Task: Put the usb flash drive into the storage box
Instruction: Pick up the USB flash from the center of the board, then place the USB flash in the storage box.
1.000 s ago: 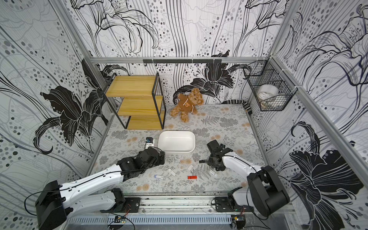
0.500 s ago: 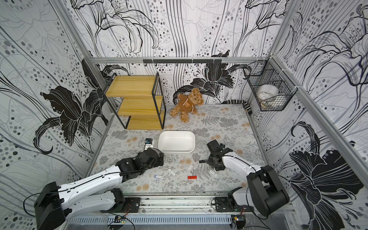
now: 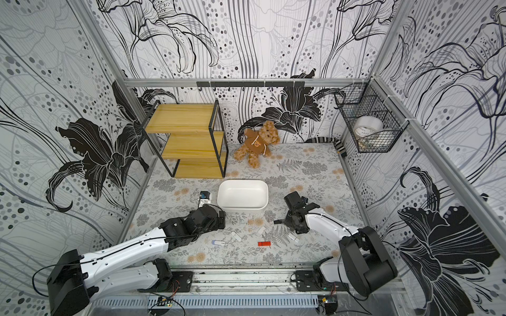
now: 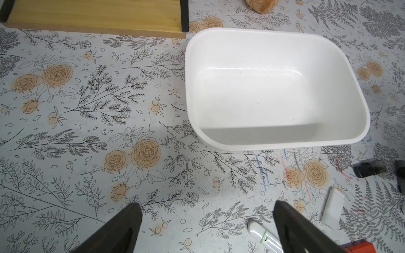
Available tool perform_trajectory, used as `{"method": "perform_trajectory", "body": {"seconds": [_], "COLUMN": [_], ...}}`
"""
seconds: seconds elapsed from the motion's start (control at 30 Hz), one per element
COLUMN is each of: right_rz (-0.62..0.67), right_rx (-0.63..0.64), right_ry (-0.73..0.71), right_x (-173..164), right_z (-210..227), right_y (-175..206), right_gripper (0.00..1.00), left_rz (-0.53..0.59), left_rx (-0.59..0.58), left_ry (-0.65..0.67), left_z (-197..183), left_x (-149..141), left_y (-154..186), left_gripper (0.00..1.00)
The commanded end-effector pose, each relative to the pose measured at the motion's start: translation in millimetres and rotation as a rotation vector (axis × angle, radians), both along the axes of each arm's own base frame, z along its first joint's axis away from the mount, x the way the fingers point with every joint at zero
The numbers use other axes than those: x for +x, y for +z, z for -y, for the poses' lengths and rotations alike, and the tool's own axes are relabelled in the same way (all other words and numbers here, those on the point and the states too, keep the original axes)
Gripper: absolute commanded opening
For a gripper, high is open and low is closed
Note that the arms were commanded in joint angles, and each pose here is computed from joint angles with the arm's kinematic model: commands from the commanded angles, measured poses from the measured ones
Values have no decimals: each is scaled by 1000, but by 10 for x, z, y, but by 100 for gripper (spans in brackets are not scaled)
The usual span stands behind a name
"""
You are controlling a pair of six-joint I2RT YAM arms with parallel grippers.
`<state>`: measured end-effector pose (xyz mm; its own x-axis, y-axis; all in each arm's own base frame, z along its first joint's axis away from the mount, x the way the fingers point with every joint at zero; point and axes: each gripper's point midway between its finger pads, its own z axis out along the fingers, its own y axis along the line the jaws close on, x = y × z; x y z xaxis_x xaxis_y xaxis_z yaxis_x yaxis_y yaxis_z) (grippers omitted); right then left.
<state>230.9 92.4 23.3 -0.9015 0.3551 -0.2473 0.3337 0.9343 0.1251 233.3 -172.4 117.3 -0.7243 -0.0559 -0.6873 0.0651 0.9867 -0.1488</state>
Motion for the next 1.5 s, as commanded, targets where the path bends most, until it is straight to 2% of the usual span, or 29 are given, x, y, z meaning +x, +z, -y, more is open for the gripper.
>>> {"method": "perform_trajectory", "body": {"seconds": [0.0,0.27,0.37,0.47,0.6,0.73,1.13,1.2,1.3,1.37,1.47], "right_rz": [36,195,223,224,217,167,67,57,54,51,57], "right_rx": [0,48,60,70,88,83,31,24,28,26,26], "right_ry": [61,181,262,331,412,462,505,512,517,518,515], "right_x": [115,598,797,980,1125,1253,1441,1436,1432,1430,1436], "right_z": [-72,-422,-708,-1006,-1415,-1664,-1863,-1874,-1891,-1885,-1883], "right_y": [332,1292,1484,1501,1398,1054,330,259,205,178,179], "right_gripper": [0,0,0,0,0,0,0,7,34,47,56], "left_rz": [-27,-34,-50,-63,-97,-146,-280,-298,-328,-350,-367], "left_rx": [15,-17,-9,-15,-41,-87,-265,-281,-302,-303,-328], "left_ry": [1,19,48,65,100,148,241,250,275,301,338], "left_z": [-41,-77,-119,-130,-154,-156,143,209,288,301,294], "left_x": [-78,-142,-171,-203,-276,-365,-649,-691,-762,-809,-862], "left_y": [-84,-66,-94,-122,-191,-253,-468,-531,-621,-687,-751], "left_gripper": [100,99,99,99,99,99,98,98,98,98,98]}}
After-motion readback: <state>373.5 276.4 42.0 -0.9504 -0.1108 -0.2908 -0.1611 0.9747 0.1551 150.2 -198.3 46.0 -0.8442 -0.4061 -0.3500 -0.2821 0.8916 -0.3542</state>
